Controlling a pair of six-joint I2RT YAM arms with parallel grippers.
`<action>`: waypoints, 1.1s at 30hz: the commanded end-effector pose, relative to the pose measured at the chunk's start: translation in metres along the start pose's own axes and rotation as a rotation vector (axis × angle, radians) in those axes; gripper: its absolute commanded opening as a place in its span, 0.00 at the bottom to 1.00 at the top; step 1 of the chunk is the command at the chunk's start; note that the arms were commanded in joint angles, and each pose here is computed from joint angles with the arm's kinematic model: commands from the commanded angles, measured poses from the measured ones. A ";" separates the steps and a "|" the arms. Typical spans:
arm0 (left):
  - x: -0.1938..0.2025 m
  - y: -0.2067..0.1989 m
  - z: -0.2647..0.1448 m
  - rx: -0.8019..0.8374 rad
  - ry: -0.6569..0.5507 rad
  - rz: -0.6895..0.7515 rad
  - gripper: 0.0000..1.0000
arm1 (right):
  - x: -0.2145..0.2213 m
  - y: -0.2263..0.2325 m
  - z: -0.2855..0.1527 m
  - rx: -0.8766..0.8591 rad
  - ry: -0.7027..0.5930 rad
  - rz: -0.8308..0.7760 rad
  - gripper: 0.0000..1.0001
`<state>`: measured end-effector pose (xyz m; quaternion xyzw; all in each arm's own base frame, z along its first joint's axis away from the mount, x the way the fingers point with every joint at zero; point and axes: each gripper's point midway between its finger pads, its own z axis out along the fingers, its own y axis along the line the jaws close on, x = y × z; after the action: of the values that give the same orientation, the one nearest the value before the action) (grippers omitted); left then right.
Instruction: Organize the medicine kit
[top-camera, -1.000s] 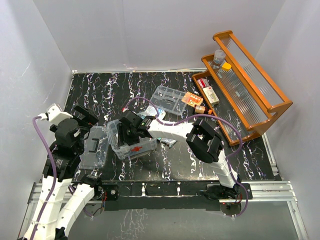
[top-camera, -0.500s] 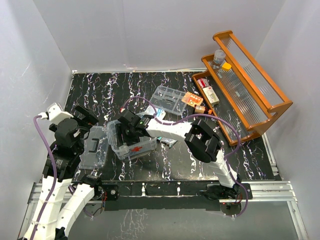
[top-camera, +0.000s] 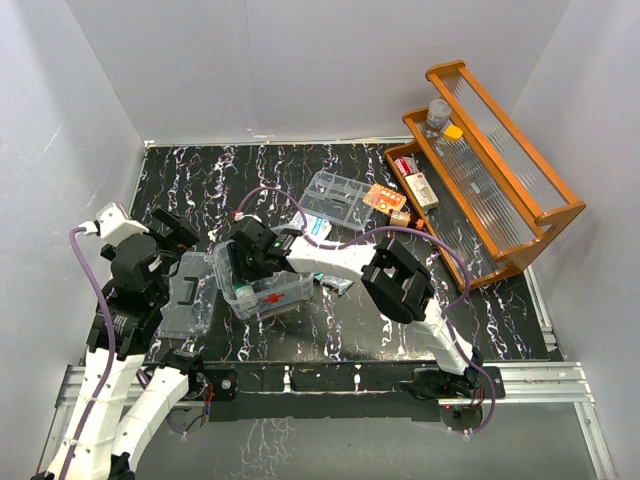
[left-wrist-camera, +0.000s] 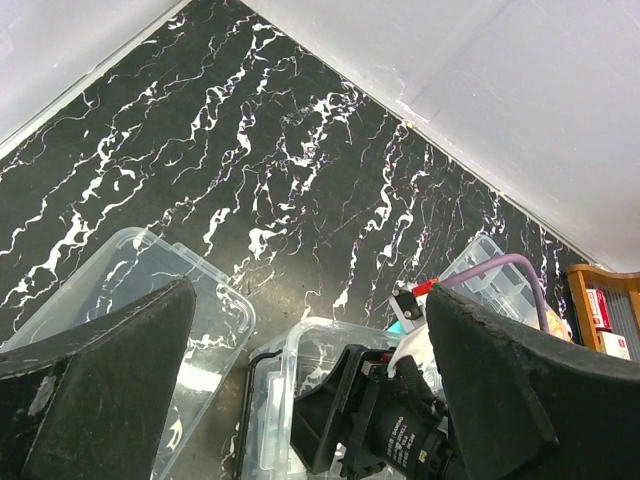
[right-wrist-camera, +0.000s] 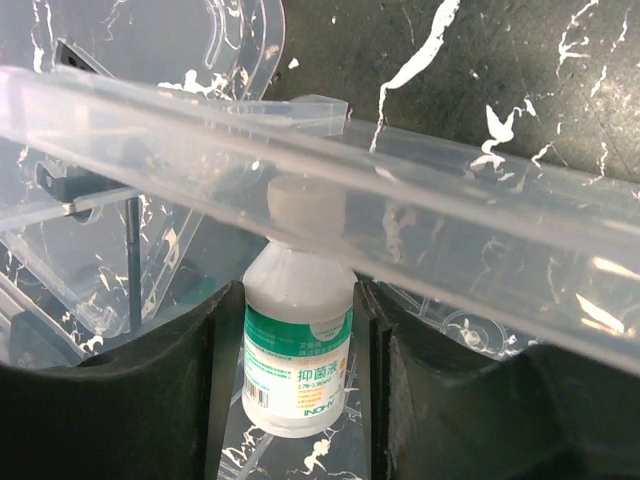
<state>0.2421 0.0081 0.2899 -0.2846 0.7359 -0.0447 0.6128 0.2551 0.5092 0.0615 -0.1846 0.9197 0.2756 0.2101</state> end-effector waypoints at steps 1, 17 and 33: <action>-0.003 -0.003 -0.001 0.012 -0.005 -0.003 0.99 | -0.020 0.011 0.003 -0.029 -0.068 -0.002 0.39; 0.002 -0.005 -0.002 0.027 0.016 -0.014 0.99 | 0.013 0.022 -0.022 -0.107 0.108 0.115 0.35; -0.034 -0.035 -0.028 0.153 0.020 -0.013 0.99 | -0.078 0.043 -0.123 -0.206 -0.142 0.080 0.57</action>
<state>0.2383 -0.0050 0.3085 -0.2664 0.7432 -0.0806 0.6084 0.2514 0.4889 0.1195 -0.1392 0.9192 0.3325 0.1586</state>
